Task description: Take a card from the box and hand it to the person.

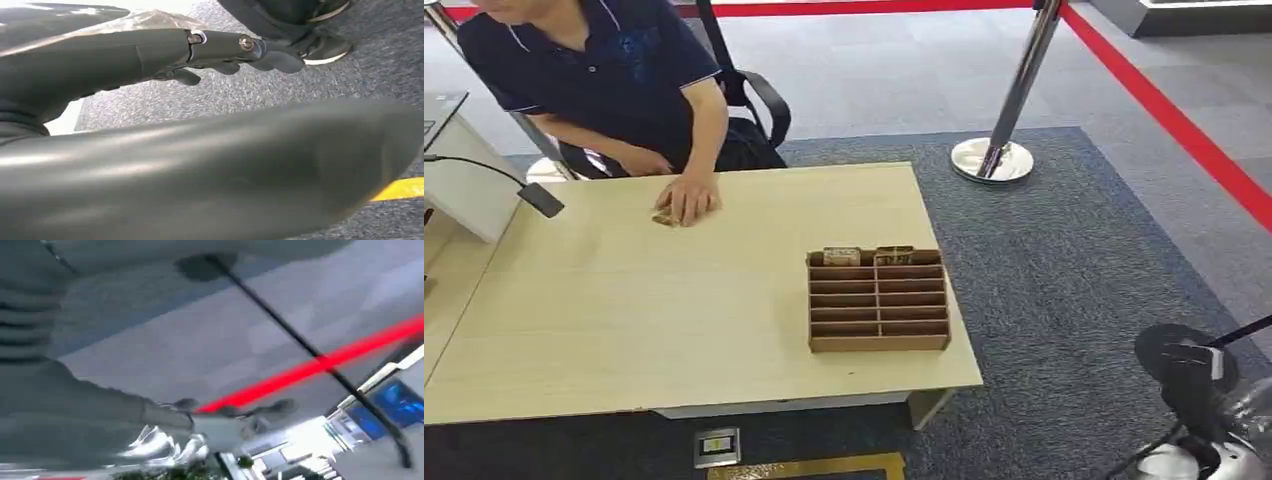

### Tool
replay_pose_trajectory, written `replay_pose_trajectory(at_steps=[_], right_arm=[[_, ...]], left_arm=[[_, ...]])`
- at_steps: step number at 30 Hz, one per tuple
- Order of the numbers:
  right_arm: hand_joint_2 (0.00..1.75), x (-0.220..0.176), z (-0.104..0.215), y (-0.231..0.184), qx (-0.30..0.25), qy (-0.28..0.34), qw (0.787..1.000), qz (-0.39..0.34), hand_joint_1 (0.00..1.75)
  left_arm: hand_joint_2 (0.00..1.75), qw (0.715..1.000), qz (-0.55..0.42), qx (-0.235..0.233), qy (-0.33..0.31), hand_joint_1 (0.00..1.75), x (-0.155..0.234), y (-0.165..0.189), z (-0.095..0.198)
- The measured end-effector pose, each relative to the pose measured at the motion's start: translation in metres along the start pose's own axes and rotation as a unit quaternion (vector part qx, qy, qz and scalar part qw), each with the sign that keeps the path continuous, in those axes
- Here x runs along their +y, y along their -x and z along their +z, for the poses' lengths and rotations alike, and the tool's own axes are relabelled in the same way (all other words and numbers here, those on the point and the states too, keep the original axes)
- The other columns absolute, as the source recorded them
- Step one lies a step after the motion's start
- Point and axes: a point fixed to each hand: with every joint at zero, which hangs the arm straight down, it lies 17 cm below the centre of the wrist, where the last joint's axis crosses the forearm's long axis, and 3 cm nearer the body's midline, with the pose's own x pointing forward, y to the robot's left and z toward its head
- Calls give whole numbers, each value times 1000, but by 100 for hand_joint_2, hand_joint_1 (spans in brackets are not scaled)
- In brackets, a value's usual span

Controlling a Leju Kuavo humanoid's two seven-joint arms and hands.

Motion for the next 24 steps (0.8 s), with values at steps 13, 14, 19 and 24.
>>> replay_pose_trajectory(at_steps=[13, 14, 19, 24], right_arm=[[0, 140, 351, 195, 516, -392, 761, 17, 0], [175, 143, 357, 191, 515, -402, 757, 12, 0], [175, 152, 364, 180, 497, -423, 758, -7, 0], [175, 160, 362, 171, 479, -441, 759, -13, 0]], left_arm=[[175, 998, 1, -52, 38, 0, -12, -21, 1], [175, 997, 2, -55, 44, 0, -15, -22, 2], [175, 996, 1, -66, 57, 0, -19, -26, 3], [175, 996, 4, -68, 59, 0, -20, -26, 3]])
